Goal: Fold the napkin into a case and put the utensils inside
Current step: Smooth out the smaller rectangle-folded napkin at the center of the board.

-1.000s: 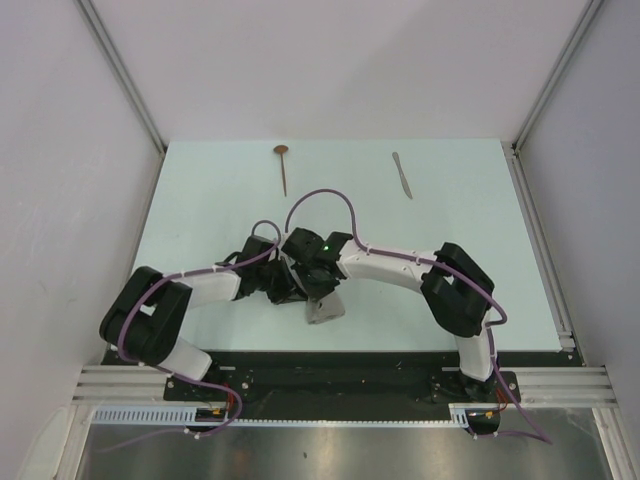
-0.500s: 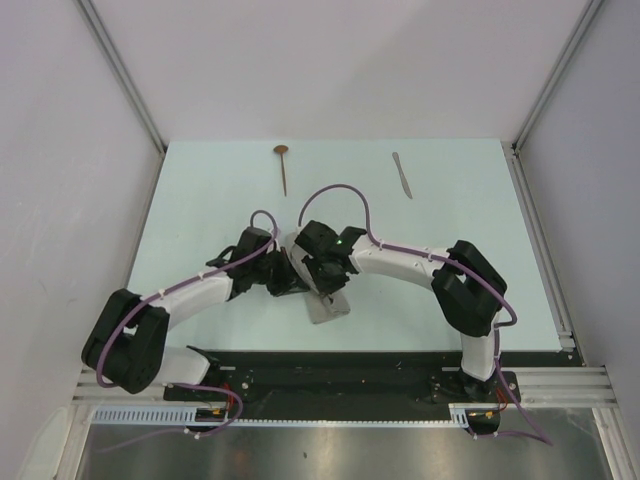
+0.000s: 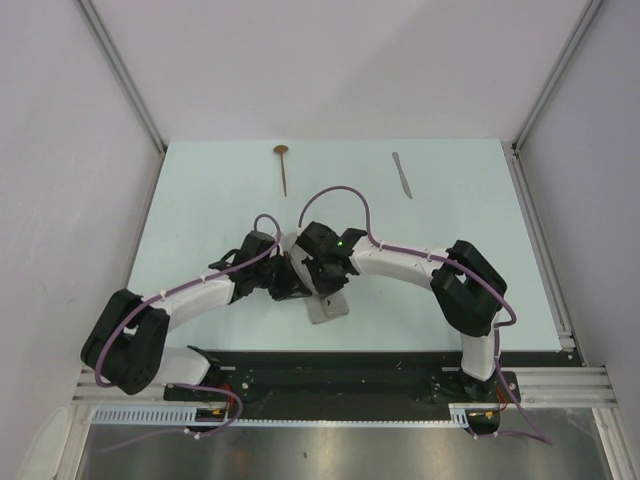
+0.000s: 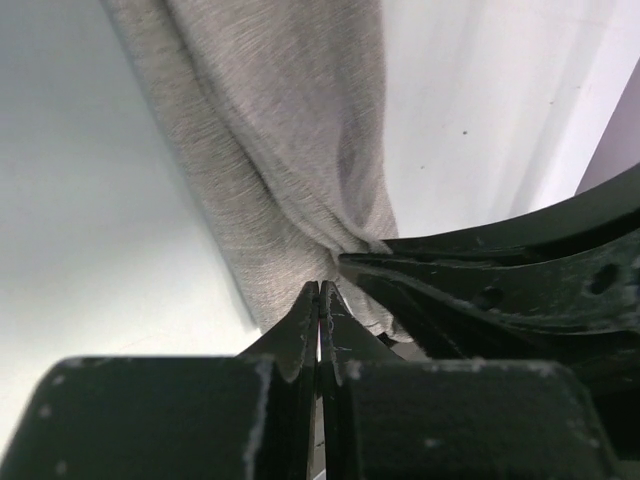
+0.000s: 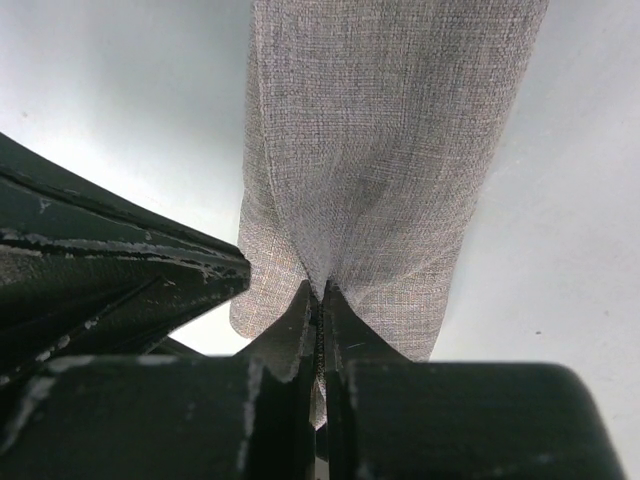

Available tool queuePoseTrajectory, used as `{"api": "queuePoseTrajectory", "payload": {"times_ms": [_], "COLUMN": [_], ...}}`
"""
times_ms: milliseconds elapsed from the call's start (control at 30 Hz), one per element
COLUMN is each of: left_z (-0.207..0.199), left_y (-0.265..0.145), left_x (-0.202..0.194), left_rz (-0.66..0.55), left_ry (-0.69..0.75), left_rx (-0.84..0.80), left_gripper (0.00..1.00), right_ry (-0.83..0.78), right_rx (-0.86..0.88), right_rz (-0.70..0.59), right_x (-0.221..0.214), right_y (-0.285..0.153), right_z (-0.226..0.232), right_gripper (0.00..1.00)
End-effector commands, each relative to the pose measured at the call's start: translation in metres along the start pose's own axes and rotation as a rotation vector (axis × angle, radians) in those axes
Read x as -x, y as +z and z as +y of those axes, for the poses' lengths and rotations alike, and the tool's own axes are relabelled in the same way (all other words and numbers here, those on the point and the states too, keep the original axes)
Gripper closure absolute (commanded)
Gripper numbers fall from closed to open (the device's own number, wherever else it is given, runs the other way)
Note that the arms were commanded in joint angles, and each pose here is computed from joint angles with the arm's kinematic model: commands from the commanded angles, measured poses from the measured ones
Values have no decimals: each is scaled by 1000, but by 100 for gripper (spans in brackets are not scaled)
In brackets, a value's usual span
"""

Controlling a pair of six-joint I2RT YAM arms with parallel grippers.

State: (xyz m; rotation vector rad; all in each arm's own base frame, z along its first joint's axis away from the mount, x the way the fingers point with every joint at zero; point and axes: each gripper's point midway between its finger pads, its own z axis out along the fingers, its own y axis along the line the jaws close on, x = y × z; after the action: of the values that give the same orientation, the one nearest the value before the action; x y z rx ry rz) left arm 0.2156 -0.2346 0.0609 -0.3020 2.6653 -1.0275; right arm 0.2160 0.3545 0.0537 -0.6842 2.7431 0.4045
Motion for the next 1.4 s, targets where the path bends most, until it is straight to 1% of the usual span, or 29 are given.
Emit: {"api": "queuePoseTrajectory", "payload": {"times_ms": [0,200,400,633,1000,1133,1200,1267,1367], "left_z": [6,20,18,18,23,24,29,29,28], "left_y": [-2,15,27,25,15,2,-9,-22,-32], "left_x": [-6,-13,-22,-23,-28,-23,-13,6,32], "left_rz": [-13,18,51,49,53,20,-11,-68,-118], "left_ry": [-4,-16,-12,-17,-9,26,29,24,-11], "left_rx": [10,45,43,45,65,82,87,66,45], "left_gripper": [100,100,100,100,100,100,99,98,97], "right_ry": [23,54,85,108,163,175,175,173,170], "right_rx": [50,102,134,163,196,209,212,219,225], "right_rz": [-52,-67,-66,-48,-13,-2,-2,-3,-10], "right_x": [12,15,17,15,5,1,0,-2,-3], "right_y": [-17,-23,-22,-7,23,32,33,32,29], "right_z": [7,15,22,31,29,25,24,24,24], "right_gripper": [100,100,100,100,100,100,100,95,90]}}
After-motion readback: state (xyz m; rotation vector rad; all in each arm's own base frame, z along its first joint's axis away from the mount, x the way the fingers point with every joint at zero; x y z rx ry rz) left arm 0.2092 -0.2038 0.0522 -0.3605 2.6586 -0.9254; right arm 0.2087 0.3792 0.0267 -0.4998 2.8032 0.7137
